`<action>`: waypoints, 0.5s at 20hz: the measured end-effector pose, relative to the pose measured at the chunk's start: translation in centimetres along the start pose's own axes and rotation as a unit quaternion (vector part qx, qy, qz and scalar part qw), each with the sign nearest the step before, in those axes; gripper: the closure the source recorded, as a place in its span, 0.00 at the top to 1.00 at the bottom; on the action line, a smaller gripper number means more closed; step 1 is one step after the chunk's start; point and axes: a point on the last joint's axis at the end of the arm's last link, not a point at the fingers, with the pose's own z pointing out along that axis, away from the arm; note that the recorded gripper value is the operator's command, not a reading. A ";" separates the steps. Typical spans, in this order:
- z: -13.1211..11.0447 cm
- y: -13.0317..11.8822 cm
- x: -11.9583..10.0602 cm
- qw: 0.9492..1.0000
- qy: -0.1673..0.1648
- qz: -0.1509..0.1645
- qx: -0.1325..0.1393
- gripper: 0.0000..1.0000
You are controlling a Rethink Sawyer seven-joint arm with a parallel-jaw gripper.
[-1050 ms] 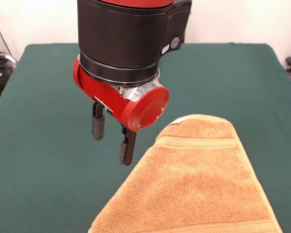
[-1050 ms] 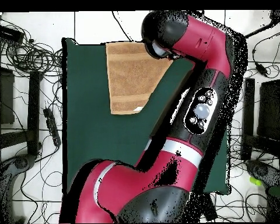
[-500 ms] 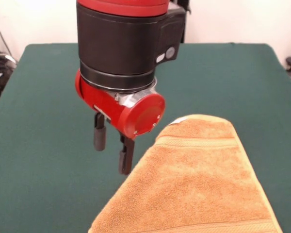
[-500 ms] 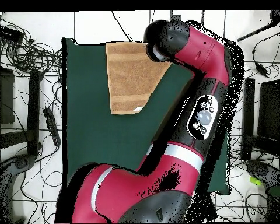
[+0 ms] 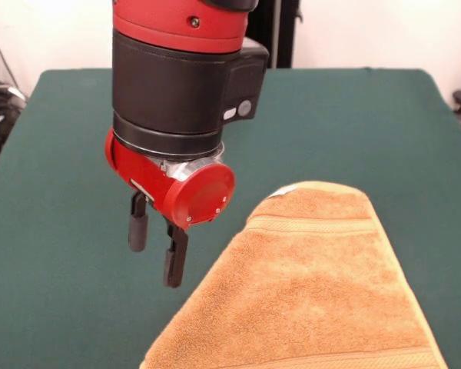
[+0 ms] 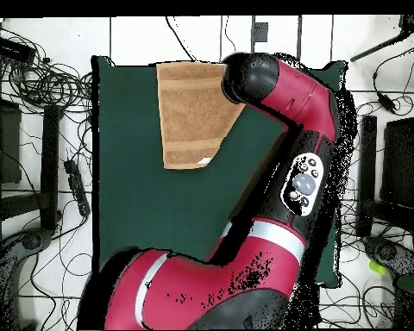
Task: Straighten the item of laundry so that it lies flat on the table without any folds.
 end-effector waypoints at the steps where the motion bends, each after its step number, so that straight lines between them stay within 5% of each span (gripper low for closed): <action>1: 0.1 -0.1 0.1 1.000 -0.002 0.001 -0.002 1.00; 10: 2.1 -1.1 1.1 1.000 -0.018 -0.018 0.007 1.00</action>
